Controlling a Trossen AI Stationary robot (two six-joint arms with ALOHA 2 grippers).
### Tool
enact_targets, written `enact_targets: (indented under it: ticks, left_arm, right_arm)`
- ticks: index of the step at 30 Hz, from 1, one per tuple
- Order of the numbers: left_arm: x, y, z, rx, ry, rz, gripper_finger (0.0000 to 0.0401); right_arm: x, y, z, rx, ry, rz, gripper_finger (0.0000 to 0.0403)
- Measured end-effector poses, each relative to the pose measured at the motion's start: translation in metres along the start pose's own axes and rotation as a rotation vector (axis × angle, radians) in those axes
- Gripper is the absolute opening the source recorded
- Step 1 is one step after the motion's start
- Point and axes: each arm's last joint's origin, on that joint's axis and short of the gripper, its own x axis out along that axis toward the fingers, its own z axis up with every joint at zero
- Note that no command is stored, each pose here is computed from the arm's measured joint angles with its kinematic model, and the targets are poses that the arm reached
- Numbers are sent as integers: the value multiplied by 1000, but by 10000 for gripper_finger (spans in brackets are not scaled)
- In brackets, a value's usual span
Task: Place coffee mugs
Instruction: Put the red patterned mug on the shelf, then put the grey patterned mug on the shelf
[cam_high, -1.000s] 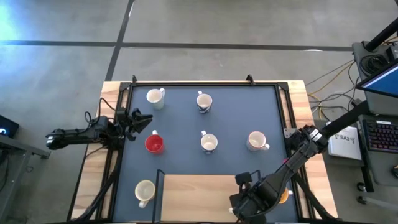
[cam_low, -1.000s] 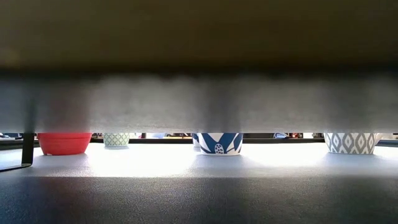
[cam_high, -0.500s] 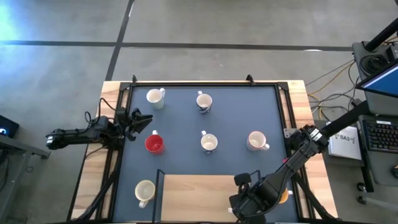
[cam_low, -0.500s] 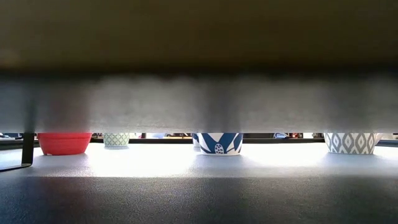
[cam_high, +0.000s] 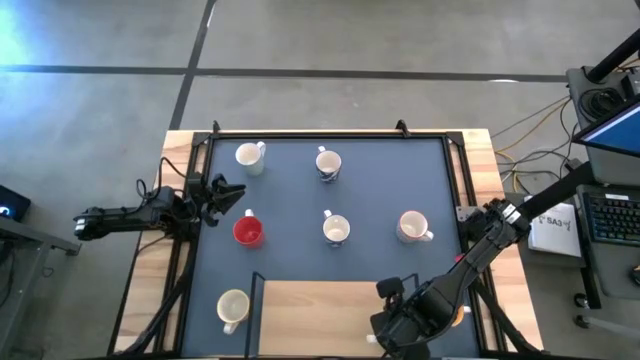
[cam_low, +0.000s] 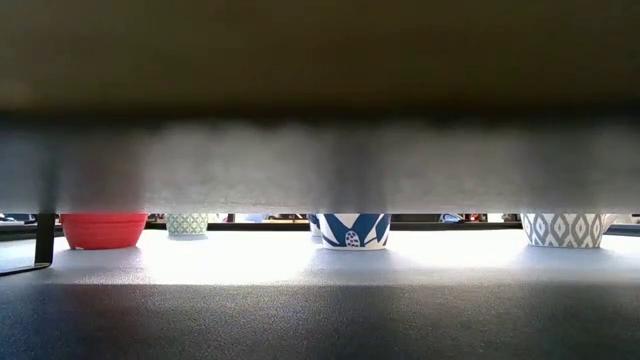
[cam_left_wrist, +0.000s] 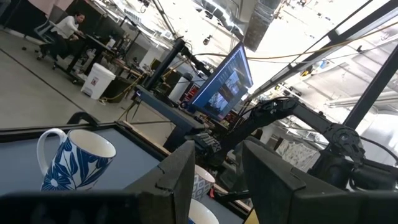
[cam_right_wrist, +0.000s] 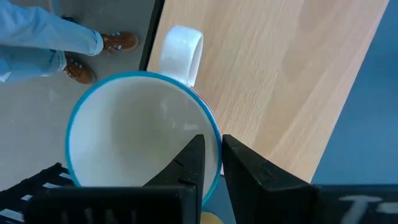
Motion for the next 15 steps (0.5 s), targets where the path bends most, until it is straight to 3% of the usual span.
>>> enact_targets:
  ticks: [9, 15]
  left_arm:
    - [0, 0, 0, 0, 0, 0, 116]
    - [0, 0, 0, 0, 0, 0, 116]
  right_arm:
    - [-19, -2, 2, -20, -11, -68, 45]
    - [-28, -13, 5, -43, -44, -201, 45]
